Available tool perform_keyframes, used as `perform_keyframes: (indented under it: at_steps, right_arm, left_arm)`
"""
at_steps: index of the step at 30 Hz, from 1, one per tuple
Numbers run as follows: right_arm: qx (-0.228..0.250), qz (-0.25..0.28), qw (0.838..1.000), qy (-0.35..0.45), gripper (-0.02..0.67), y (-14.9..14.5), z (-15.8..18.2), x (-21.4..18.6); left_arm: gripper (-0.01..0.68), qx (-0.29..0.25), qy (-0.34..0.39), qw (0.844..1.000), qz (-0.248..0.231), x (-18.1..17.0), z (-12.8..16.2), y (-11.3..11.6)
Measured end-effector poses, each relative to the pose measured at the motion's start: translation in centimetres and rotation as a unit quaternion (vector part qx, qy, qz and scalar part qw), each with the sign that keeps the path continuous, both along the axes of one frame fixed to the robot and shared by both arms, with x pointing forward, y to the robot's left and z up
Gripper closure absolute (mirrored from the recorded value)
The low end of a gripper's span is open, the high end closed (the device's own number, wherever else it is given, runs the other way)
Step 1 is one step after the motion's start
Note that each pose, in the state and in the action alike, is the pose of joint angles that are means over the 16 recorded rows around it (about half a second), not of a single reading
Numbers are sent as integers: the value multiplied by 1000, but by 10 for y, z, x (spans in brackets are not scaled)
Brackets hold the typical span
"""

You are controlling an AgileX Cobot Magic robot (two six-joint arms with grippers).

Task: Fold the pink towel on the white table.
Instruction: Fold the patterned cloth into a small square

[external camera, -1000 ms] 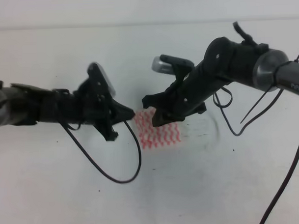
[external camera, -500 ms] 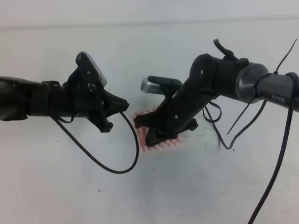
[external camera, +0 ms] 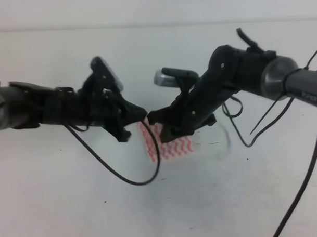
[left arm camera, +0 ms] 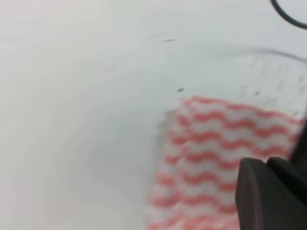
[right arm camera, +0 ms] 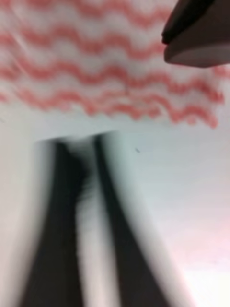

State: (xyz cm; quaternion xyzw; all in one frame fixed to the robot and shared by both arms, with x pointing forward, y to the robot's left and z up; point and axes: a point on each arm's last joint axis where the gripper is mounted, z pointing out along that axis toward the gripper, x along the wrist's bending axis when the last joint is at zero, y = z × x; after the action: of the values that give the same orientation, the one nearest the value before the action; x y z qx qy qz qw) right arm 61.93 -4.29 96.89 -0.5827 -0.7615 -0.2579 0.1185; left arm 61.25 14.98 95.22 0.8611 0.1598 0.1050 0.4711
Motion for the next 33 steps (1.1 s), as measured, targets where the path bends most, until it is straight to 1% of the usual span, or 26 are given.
perform_keyframes:
  at_steps: [6,11,22,29,33]
  right_arm:
    - [-2,-11,1000,-11,667,-11,8,5]
    - [-3,-17,1000,-12,667,-16,8,8]
    - [-5,-18,1000,-9,667,-16,4,9]
    - [-10,-19,1000,-6,667,-16,-2,11]
    - [-13,-24,1000,-4,667,-17,-6,13]
  left_arm:
    - [677,24,10,1000,-4,-5,-11,-18]
    - [677,53,14,998,-4,-7,-21,-25]
    - [677,93,11,996,11,-4,-29,-21]
    - [676,103,5,994,20,-2,-30,-20]
    - [676,102,-2,994,24,-2,-26,-19]
